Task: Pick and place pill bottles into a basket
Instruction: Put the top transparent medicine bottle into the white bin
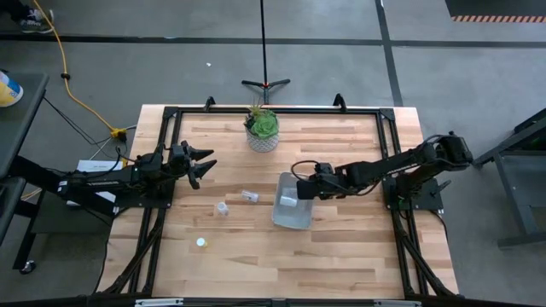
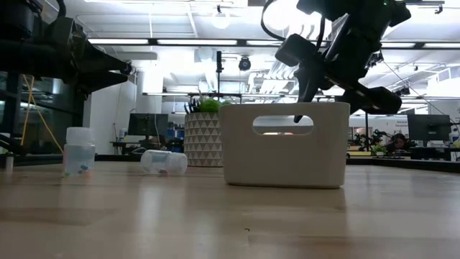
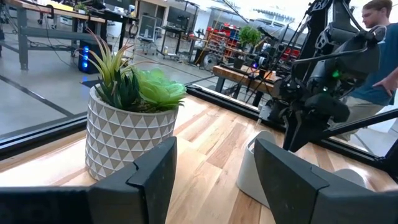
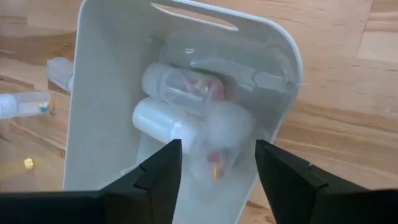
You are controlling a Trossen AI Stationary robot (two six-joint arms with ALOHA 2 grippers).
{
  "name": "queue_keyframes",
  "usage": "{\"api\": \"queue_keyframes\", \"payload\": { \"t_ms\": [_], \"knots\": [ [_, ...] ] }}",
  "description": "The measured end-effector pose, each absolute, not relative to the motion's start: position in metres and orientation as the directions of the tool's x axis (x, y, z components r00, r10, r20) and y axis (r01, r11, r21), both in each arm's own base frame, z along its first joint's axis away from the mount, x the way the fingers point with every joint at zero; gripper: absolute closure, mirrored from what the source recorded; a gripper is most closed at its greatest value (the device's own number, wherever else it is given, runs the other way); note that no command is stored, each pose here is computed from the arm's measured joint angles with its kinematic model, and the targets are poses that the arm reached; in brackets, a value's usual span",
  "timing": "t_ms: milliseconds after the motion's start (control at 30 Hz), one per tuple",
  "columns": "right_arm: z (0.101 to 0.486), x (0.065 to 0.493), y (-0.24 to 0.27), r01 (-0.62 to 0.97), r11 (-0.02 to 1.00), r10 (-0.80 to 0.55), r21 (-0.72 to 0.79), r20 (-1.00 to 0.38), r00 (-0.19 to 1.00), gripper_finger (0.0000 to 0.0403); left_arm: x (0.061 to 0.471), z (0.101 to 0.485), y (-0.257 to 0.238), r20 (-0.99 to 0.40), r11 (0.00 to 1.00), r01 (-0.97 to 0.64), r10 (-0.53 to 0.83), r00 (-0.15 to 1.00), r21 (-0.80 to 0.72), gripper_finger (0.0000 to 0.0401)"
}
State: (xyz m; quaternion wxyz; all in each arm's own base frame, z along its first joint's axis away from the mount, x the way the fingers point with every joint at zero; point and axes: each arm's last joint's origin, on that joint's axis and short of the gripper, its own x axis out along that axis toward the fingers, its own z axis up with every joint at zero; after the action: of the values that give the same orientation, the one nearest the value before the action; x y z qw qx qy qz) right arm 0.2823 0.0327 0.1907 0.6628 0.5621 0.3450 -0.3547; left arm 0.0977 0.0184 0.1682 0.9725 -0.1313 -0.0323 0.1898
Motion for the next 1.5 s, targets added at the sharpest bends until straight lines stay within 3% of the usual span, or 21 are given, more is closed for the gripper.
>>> {"api": "queue_keyframes", "payload": {
  "t_ms": [167, 300, 400, 500, 567, 733, 967, 1133, 1233, 1367, 1500],
  "knots": [
    [0.200, 0.288, 0.033, 0.794, 0.242, -0.166, 0.558, -0.782, 0.601, 0.0206, 0.098, 0.168, 0.018, 0.013, 0.893, -0.361, 0.378, 0.926, -0.268, 0.0151],
    [0.227, 0.295, 0.037, 0.628, 0.476, -0.242, 0.616, -0.594, 0.767, 0.0213, 0.098, 0.168, 0.018, 0.013, 0.894, -0.360, 0.377, 0.926, -0.268, 0.0151],
    [0.262, 0.300, 0.052, 0.329, 0.737, -0.133, 0.590, -0.351, 0.927, 0.0219, 0.098, 0.168, 0.018, 0.013, 0.895, -0.358, 0.375, 0.927, -0.268, 0.0151],
    [0.293, 0.292, 0.060, 0.150, 0.835, -0.081, 0.529, -0.152, 0.985, 0.0231, 0.098, 0.168, 0.018, 0.013, 0.895, -0.358, 0.375, 0.927, -0.268, 0.0151],
    [0.306, 0.282, 0.063, 0.116, 0.884, -0.072, 0.452, -0.114, 0.991, 0.0242, 0.098, 0.168, 0.018, 0.013, 0.894, -0.358, 0.375, 0.927, -0.268, 0.0151],
    [0.318, 0.237, 0.068, 0.189, 0.921, -0.106, 0.340, -0.250, 0.963, 0.0281, 0.098, 0.168, 0.018, 0.013, 0.894, -0.358, 0.375, 0.927, -0.268, 0.0151],
    [0.322, 0.171, 0.065, 0.454, 0.873, -0.380, 0.180, -0.331, 0.863, 0.0338, 0.097, 0.168, 0.019, 0.015, 0.892, -0.380, 0.395, 0.918, -0.246, 0.0151],
    [0.314, 0.154, 0.059, 0.404, 0.892, -0.327, 0.200, -0.332, 0.885, 0.0377, 0.097, 0.169, 0.020, 0.017, 0.880, -0.407, 0.424, 0.906, -0.244, 0.0151],
    [0.290, 0.156, 0.053, 0.344, 0.889, -0.276, 0.303, -0.247, 0.929, 0.0398, 0.097, 0.169, 0.020, 0.018, 0.873, -0.421, 0.439, 0.898, -0.247, 0.0151],
    [0.244, 0.162, 0.043, 0.172, 0.904, -0.148, 0.392, -0.091, 0.985, 0.0397, 0.096, 0.169, 0.021, 0.020, 0.851, -0.449, 0.471, 0.882, -0.272, 0.0151],
    [0.211, 0.160, 0.029, 0.153, 0.956, -0.144, 0.250, -0.054, 0.988, 0.0401, 0.096, 0.169, 0.022, 0.022, 0.838, -0.473, 0.497, 0.867, -0.273, 0.0151]
  ]
}}
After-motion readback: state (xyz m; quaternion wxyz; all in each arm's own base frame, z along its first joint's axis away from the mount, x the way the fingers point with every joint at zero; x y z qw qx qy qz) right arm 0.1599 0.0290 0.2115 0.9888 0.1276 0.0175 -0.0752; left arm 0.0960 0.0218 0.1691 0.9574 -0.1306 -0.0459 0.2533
